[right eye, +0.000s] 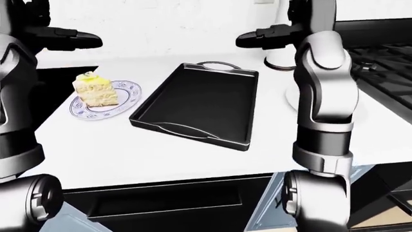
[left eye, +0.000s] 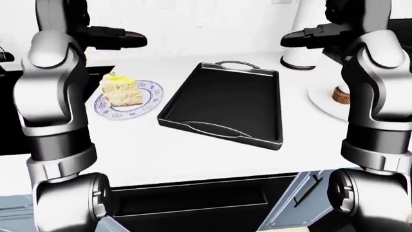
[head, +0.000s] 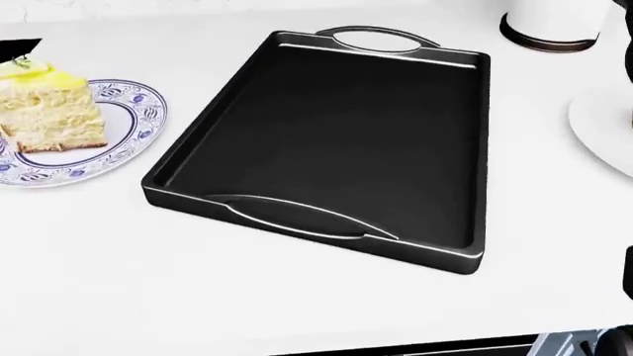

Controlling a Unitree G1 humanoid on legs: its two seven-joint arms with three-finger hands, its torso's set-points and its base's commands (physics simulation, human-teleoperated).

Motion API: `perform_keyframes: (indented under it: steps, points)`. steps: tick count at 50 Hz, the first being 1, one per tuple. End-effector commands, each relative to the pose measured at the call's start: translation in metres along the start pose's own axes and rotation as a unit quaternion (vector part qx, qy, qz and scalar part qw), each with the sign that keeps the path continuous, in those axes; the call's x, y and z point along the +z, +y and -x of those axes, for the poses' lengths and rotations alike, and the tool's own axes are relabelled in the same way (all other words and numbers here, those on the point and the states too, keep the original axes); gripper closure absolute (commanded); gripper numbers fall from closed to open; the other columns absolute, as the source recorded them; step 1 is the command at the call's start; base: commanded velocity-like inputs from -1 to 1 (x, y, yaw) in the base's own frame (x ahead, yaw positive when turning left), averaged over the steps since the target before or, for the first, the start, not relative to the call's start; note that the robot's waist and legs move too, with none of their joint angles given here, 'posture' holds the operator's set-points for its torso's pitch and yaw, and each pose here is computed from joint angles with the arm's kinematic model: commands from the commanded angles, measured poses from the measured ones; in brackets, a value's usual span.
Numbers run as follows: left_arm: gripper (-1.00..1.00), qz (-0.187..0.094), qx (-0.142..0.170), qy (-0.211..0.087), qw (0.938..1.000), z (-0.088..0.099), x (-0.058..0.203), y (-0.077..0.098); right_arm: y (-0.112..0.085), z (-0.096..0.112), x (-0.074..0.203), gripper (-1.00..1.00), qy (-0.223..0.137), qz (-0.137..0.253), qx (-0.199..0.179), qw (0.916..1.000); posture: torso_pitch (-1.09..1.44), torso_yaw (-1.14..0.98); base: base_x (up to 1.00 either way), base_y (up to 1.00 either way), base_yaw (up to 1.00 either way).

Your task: Move the dessert items from the plate to the tray.

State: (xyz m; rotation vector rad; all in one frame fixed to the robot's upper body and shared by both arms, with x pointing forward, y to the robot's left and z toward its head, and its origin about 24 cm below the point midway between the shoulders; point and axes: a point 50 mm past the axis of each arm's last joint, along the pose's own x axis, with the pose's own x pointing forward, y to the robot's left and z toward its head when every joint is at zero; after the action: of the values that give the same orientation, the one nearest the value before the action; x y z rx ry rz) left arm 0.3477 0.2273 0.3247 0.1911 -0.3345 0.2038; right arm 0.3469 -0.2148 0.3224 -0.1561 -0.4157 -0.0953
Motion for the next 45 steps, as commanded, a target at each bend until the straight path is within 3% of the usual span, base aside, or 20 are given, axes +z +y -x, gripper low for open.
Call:
perform_keyframes:
  steps: [1, 13, 16, 29, 35, 39, 43, 45]
  points:
    - [-1.00, 0.000, 0.002, -0.024, 0.9997, -0.001, 0.013, 0.000, -0.003, -0.001, 0.013, -1.00, -0.027, -0.001, -0.003, 0.9996, 0.00, 0.00, 0.26, 0.00, 0.00]
    - [-1.00, -0.003, 0.000, -0.024, 0.9997, 0.000, 0.014, -0.001, -0.004, 0.003, 0.006, -1.00, -0.013, -0.010, -0.003, 0.9999, 0.00, 0.00, 0.19, -0.26, 0.00]
    - [-1.00, -0.004, 0.001, -0.024, 0.9997, 0.000, 0.014, 0.000, -0.004, 0.002, 0.007, -1.00, -0.018, 0.008, -0.004, 0.9998, 0.00, 0.00, 0.00, -0.10, 0.00]
    - [-1.00, -0.012, 0.002, -0.024, 0.9996, -0.002, 0.018, 0.004, -0.007, -0.002, 0.012, -1.00, -0.007, 0.026, -0.013, 0.9996, 0.00, 0.00, 0.00, 0.00, 0.00]
    - [-1.00, -0.036, 0.005, -0.021, 0.9991, -0.007, 0.020, 0.014, -0.019, -0.008, 0.013, -1.00, 0.023, 0.067, -0.028, 0.9971, 0.00, 0.00, 0.00, 0.00, 0.00]
    - [-1.00, -0.066, 0.012, -0.011, 0.9977, -0.014, 0.022, 0.030, -0.042, -0.014, 0.022, -1.00, 0.046, 0.106, -0.046, 0.9922, 0.00, 0.00, 0.00, 0.00, 0.00]
    - [-1.00, -0.096, 0.018, -0.008, 0.9952, -0.020, 0.031, 0.045, -0.071, -0.012, 0.025, -1.00, 0.101, 0.171, -0.058, 0.9783, 0.00, 0.00, 0.00, 0.00, 0.00]
    - [-1.00, -0.114, 0.015, -0.004, 0.9933, -0.026, 0.037, 0.051, -0.087, -0.011, 0.027, -1.00, 0.127, 0.219, -0.051, 0.9660, 0.00, 0.00, 0.00, 0.00, 0.00]
